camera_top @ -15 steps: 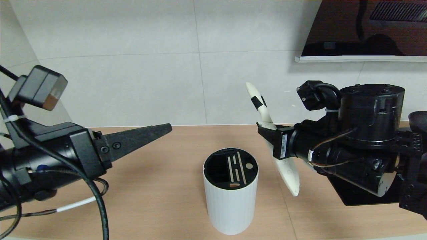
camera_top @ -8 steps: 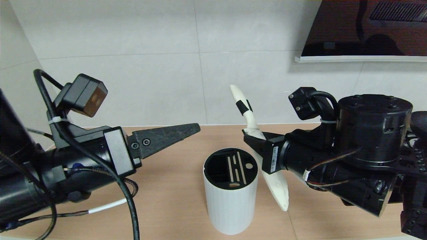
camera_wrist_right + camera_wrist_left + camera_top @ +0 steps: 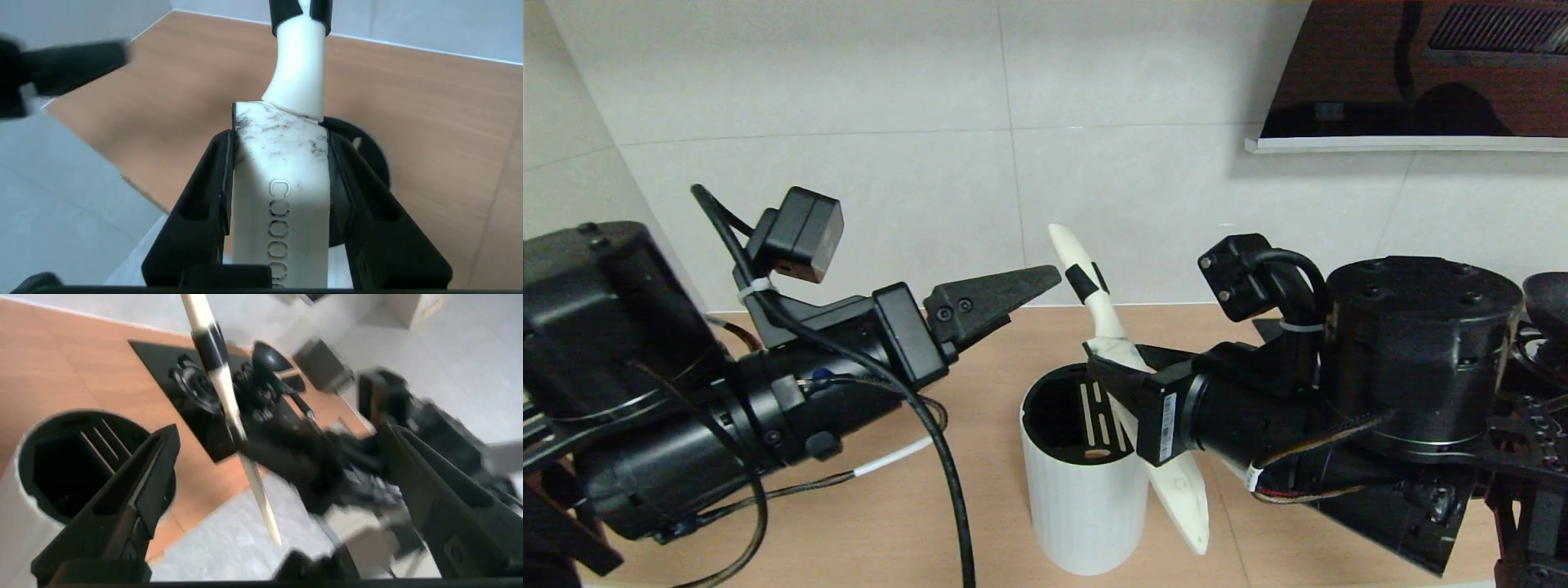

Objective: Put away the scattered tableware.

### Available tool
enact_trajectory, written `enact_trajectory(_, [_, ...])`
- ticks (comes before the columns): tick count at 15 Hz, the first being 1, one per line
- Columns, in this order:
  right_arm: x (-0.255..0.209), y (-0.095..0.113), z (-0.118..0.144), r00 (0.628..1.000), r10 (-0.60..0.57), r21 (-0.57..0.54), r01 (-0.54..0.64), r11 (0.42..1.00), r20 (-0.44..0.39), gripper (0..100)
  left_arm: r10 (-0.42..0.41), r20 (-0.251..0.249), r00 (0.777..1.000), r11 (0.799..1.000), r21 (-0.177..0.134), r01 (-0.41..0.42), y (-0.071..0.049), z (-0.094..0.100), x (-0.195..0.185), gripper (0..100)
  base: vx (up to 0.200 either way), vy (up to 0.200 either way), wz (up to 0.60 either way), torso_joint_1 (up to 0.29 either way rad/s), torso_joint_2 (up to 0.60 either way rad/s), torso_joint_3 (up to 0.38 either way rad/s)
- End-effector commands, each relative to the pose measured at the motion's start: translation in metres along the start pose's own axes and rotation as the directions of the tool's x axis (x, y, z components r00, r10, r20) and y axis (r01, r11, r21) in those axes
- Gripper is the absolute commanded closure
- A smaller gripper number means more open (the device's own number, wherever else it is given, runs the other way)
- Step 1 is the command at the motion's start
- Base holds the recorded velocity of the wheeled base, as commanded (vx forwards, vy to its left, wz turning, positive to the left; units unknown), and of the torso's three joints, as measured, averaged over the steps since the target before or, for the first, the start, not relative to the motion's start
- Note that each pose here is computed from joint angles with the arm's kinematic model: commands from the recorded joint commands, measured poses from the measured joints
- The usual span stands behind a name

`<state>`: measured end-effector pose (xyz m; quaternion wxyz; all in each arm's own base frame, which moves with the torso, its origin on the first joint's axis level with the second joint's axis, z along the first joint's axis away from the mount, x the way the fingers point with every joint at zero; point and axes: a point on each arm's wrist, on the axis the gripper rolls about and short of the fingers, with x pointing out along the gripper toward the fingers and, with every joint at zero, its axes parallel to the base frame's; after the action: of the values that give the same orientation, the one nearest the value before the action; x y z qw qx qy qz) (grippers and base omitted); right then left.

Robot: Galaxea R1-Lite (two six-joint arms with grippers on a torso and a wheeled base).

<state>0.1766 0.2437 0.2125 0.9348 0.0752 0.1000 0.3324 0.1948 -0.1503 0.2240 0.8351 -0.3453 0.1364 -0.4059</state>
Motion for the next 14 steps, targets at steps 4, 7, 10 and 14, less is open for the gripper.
enact_trajectory(4, [-0.004, 0.012, -0.008, 0.999, 0.042, -0.011, -0.042, 0.999, -0.028, 100, 0.029, -0.043, 0.999, 0.999, -0.033, -0.03, 0.012, -0.017, 0.019, 0, 0.0, 0.0, 0.0, 0.0, 0.0, 0.0])
enact_trajectory(7, [-0.006, 0.017, -0.014, 0.996, 0.078, -0.015, -0.079, 0.997, -0.05, 100, 0.011, -0.025, 1.0, 0.997, -0.08, -0.013, 0.015, -0.018, 0.026, 0, 0.0, 0.0, 0.0, 0.0, 0.0, 0.0])
enact_trajectory(10, [-0.007, 0.02, -0.015, 0.994, 0.09, -0.016, -0.091, 0.996, -0.055, 100, 0.019, -0.03, 0.999, 0.996, -0.085, -0.021, 0.018, -0.02, 0.029, 0, 0.0, 0.0, 0.0, 0.0, 0.0, 0.0])
enact_trajectory(14, [-0.008, 0.022, -0.016, 0.994, 0.096, -0.018, -0.097, 0.995, -0.059, 100, 0.034, -0.046, 0.998, 0.995, -0.095, -0.038, 0.024, -0.025, 0.034, 0, 0.0, 0.0, 0.0, 0.0, 0.0, 0.0])
